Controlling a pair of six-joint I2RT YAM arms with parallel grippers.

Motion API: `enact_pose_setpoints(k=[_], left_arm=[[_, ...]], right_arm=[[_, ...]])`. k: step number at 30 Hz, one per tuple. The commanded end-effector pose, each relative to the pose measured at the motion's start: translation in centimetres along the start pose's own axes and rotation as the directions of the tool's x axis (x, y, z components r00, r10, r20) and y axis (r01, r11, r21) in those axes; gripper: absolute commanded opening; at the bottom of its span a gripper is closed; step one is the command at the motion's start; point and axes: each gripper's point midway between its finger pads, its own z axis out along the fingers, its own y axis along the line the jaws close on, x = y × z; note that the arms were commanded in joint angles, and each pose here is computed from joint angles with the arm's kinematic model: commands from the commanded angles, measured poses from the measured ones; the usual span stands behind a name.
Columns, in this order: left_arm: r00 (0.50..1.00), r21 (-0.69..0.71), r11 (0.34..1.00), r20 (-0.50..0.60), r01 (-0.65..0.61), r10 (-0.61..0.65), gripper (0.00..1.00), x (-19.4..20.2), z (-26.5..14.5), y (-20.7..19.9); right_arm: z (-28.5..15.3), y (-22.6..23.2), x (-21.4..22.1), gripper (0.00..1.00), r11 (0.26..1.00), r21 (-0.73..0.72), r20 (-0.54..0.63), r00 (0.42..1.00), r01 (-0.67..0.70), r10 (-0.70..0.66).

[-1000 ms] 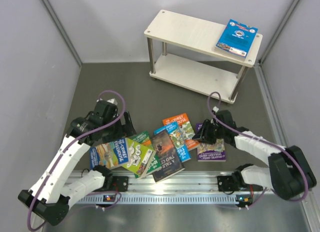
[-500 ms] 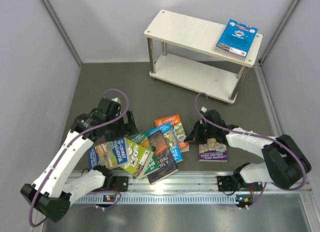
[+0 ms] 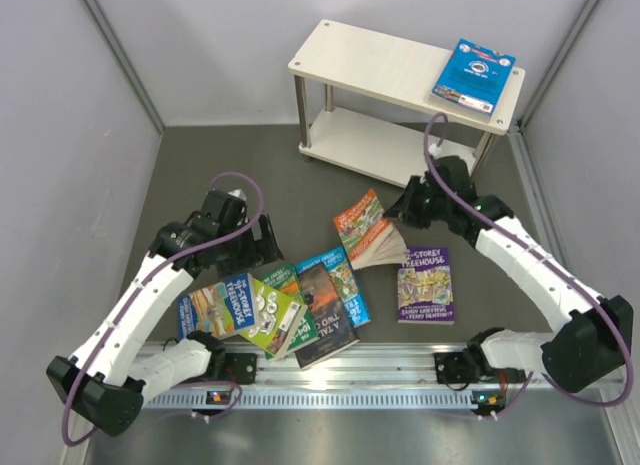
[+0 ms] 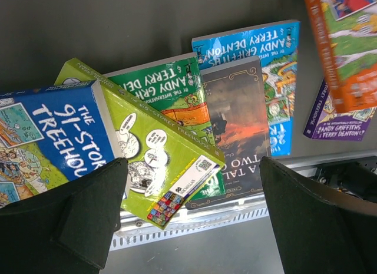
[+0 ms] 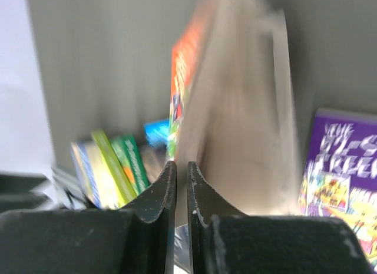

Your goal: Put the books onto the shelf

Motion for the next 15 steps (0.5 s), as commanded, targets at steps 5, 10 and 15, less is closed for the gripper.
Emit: enact_pose_setpoints(k=[5, 10, 15], left_arm=[[0.998, 0.035, 0.999, 0.056, -0.001, -0.001, 0.99, -1.1, -0.2, -0.7], [0.999, 0.033, 0.999, 0.054, 0.004, -0.006, 0.99, -0.9, -0.1, -0.5], [0.998, 0.024, 1.0, 0.067, -0.002, 0.0, 0.99, -1.1, -0.3, -0.4]], right_arm=[[-5.5, 4.0, -12.6, 0.0, 0.993, -0.116, 0.275, 0.96, -0.015, 0.047], [-6.5, 3.2, -16.2, 0.0, 0.994, -0.099, 0.323, 0.944, -0.037, 0.067], [-5.6, 3.1, -12.9, 0.0, 0.991, -0.128, 0.19, 0.981, -0.022, 0.047]])
